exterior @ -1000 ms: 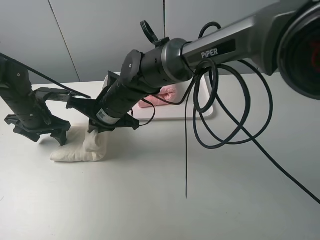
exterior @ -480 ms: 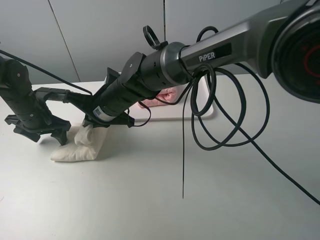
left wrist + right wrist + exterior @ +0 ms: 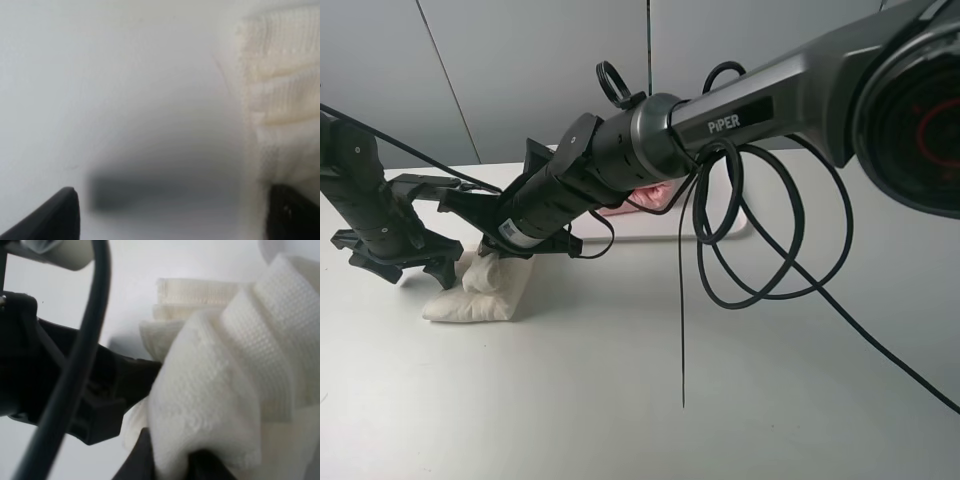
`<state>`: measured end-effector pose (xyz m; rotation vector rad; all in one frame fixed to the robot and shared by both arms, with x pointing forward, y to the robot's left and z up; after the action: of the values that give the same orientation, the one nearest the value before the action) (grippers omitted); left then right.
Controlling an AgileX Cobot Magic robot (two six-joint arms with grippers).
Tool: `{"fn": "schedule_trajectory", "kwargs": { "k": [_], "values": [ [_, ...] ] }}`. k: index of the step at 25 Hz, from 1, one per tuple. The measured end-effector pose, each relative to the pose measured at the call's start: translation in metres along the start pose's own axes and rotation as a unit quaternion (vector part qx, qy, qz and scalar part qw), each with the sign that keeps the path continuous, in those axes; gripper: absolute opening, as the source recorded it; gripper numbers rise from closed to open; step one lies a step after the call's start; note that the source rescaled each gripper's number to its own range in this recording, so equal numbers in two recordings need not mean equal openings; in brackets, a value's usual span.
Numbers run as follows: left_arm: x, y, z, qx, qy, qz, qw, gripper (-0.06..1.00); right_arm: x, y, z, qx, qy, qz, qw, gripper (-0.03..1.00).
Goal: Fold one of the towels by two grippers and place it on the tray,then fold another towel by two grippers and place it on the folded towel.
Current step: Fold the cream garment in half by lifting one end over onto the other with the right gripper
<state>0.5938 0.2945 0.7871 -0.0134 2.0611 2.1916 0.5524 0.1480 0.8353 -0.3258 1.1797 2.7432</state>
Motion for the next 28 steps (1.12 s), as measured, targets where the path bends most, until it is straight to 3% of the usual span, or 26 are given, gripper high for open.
{"fn": "schedule_trajectory", "kwargs": {
  "k": [3, 11, 21, 28],
  "values": [
    [0.0, 0.0, 0.0, 0.0, 0.0, 0.0, 1.0, 0.97, 0.005, -0.007, -0.006, 0.002, -0.005, 0.009, 1.0, 0.07],
    [-0.001, 0.0, 0.0, 0.001, 0.0, -0.002, 1.0, 0.97, 0.002, -0.016, 0.009, -0.02, 0.008, 0.014, 1.0, 0.07],
    [-0.001, 0.0, -0.001, 0.002, 0.001, -0.004, 1.0, 0.97, 0.012, -0.025, 0.011, -0.027, 0.008, 0.042, 0.999, 0.07],
    [-0.001, -0.002, 0.001, 0.031, 0.016, 0.002, 0.999, 0.97, 0.015, -0.024, 0.011, -0.028, 0.01, 0.049, 0.998, 0.07]
  ]
}}
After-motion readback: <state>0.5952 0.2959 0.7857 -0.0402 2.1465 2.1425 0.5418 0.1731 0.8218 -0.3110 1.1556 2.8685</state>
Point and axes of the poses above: a point on each arm's last joint axis where the gripper is mounted, y pointing back along that axis away from the gripper, z along the wrist's bending axis when the last joint is at zero, x = y × z, the point moved 8 cm from there along -y, pointing out along that axis toward the gripper
